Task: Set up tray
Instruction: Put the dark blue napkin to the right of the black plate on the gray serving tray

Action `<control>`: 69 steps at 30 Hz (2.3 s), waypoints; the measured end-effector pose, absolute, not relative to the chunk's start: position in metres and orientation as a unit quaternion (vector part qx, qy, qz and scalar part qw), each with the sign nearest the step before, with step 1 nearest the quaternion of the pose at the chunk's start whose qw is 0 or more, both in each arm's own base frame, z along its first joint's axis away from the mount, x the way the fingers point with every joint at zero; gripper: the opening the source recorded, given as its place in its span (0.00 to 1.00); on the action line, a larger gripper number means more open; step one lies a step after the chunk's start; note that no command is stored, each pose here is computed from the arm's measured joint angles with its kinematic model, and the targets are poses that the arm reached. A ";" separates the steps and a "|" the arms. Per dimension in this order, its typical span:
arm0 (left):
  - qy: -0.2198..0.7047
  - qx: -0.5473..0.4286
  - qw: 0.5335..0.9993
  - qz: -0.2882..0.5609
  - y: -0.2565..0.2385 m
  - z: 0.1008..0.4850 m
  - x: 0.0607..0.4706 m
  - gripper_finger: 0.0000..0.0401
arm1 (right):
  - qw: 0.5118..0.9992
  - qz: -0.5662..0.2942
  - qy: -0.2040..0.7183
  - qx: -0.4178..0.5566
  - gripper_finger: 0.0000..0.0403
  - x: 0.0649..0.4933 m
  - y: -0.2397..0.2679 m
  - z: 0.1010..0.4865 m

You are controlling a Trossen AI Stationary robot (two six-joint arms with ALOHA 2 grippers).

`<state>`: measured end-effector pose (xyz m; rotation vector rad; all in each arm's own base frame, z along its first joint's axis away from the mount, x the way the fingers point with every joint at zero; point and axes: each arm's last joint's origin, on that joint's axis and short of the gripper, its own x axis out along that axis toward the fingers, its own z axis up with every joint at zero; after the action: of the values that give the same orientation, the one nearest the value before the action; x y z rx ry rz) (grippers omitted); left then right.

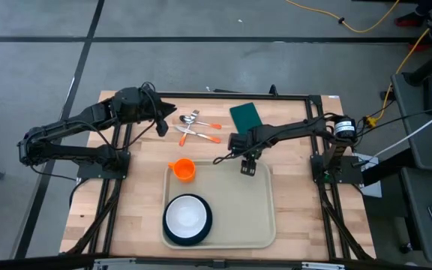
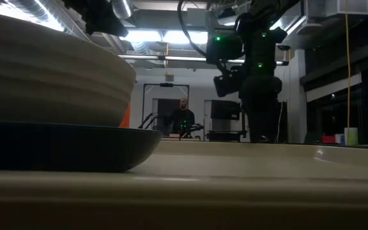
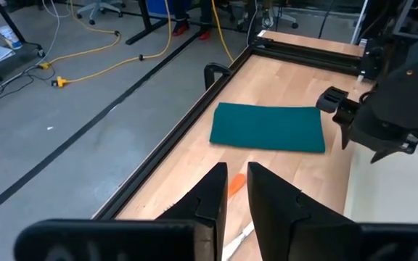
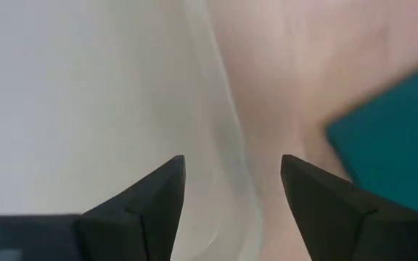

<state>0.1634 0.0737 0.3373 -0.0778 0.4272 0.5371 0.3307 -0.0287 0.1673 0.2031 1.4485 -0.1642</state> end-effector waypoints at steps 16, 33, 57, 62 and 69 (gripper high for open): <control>0.241 -0.042 0.934 0.260 0.072 0.332 0.161 0.12 | 0.755 -0.105 0.635 0.121 0.58 0.340 -0.056 0.198; 0.240 -0.042 0.934 0.260 0.073 0.332 0.161 0.12 | 0.723 -0.111 0.676 0.085 0.58 0.344 -0.074 0.161; 0.240 -0.042 0.934 0.260 0.073 0.332 0.161 0.13 | 0.689 -0.176 0.702 0.040 0.58 0.346 -0.078 0.138; 0.241 -0.042 0.934 0.260 0.072 0.332 0.161 0.12 | 0.688 -0.187 0.700 0.041 0.58 0.346 -0.078 0.138; 0.241 -0.042 0.934 0.260 0.073 0.332 0.161 0.13 | 0.681 -0.211 0.701 0.022 0.58 0.344 -0.080 0.138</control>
<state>0.1608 0.0725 0.3317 -0.0861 0.4922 0.5322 0.3443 -0.0800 0.1377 0.0502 1.5742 -0.4733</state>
